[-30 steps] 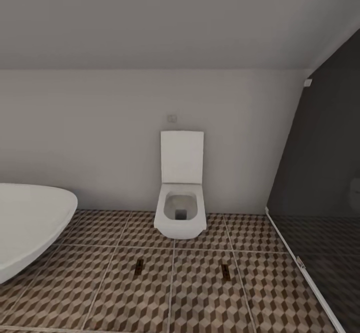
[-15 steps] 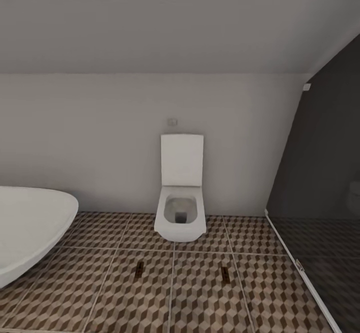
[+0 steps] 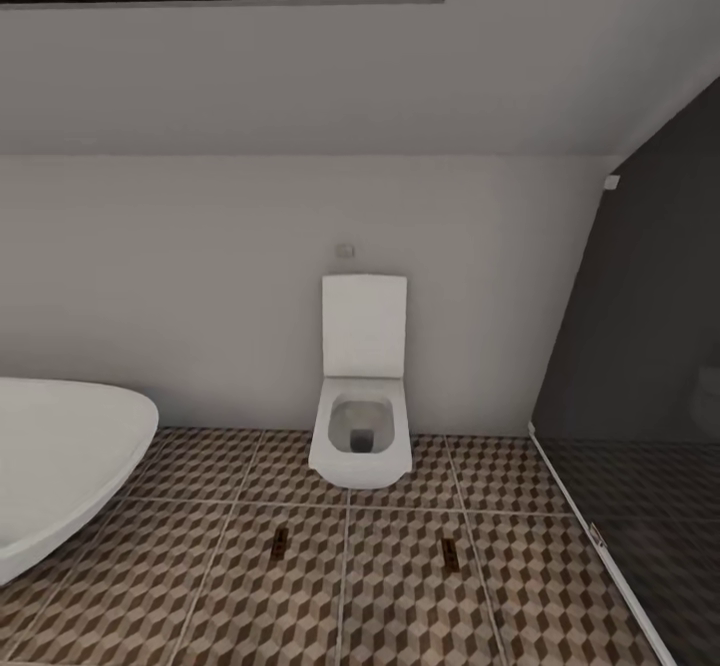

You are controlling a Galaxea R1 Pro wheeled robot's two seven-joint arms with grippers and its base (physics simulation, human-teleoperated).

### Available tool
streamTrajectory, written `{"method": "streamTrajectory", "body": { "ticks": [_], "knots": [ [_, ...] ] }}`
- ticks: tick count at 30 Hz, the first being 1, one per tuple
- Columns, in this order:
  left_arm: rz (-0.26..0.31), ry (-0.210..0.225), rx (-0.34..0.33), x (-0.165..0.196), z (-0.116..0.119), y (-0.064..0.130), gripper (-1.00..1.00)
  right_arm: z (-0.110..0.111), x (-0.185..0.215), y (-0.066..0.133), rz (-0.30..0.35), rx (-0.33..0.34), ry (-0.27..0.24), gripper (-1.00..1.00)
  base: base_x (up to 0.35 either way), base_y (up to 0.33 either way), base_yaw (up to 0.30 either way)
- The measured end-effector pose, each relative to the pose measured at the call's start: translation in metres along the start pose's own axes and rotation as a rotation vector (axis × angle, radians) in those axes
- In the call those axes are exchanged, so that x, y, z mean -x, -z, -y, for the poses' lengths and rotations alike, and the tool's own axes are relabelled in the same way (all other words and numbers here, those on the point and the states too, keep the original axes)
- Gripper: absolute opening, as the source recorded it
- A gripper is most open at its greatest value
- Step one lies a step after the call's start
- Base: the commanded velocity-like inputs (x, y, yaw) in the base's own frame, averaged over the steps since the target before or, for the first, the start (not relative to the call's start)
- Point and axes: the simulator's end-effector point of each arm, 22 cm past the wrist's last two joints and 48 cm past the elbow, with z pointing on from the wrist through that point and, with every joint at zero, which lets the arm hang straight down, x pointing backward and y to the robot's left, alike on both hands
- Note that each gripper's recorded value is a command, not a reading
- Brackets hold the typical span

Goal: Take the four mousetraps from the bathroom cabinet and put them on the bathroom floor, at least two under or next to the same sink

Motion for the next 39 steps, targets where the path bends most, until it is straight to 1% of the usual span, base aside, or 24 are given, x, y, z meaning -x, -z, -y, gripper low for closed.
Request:
{"method": "streamTrajectory", "body": {
  "ticks": [11,21,30,39],
  "knots": [
    [-0.019,-0.002,-0.003,-0.011,0.003,0.019,1.0,-0.002,-0.02,0.02,-0.028,0.005,0.003,1.0,0.0,0.0,0.0],
    [-0.002,-0.004,-0.004,-0.011,0.004,0.036,1.0,-0.007,-0.039,0.038,-0.058,0.015,0.006,1.0,0.0,0.0,0.0],
    [-0.008,-0.004,-0.015,-0.016,0.013,0.05,1.0,-0.008,-0.04,0.053,-0.066,0.019,0.006,1.0,0.0,0.0,0.0],
    [-0.012,-0.003,-0.017,-0.016,0.014,0.065,1.0,-0.007,-0.038,0.067,-0.069,0.019,0.005,1.0,0.0,0.0,0.0]
  ]
}}
